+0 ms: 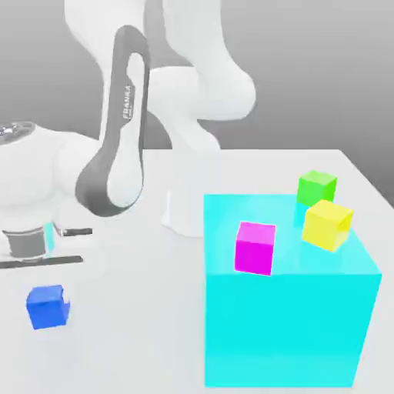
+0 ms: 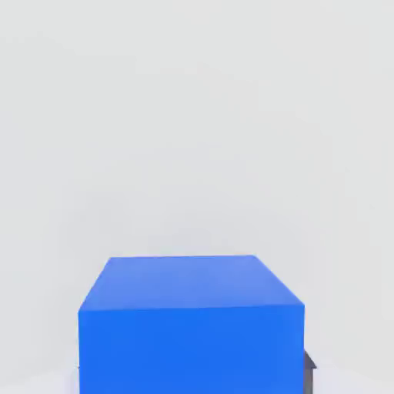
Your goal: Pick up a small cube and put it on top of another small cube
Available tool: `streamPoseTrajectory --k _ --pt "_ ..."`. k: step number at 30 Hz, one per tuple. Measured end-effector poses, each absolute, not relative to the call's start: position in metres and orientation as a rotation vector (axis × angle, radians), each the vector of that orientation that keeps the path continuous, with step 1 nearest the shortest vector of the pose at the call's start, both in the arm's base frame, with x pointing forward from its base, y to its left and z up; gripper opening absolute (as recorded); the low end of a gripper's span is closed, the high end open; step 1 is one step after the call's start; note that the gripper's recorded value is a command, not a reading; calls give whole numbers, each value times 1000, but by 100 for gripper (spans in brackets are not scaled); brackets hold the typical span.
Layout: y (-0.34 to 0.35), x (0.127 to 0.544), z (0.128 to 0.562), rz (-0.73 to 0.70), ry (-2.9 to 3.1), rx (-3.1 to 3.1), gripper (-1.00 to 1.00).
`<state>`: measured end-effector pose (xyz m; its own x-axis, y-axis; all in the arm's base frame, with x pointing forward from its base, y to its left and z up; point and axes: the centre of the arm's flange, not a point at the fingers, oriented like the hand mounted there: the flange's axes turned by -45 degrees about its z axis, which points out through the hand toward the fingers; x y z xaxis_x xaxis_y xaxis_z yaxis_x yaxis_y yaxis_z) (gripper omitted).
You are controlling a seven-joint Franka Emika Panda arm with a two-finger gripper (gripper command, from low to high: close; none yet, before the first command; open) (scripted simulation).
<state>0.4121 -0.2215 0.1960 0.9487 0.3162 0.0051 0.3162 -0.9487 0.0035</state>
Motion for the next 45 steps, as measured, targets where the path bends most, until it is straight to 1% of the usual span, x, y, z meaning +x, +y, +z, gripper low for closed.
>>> streamPoseTrajectory --k 6,13,16,20,22,25,34,45 --pt "-161 480 208 -10 1267 2836 -100" --pt "-78 547 232 -19 2008 2278 -100" --pt "-31 570 257 -25 2206 2020 -100" --pt "65 585 302 9 2362 1751 -100" --pt "107 583 323 22 2395 1672 -100" --pt "133 571 341 16 2315 1781 -100" --pt "181 519 383 10 1922 2238 -100" --pt "219 446 437 35 1319 2732 -100"
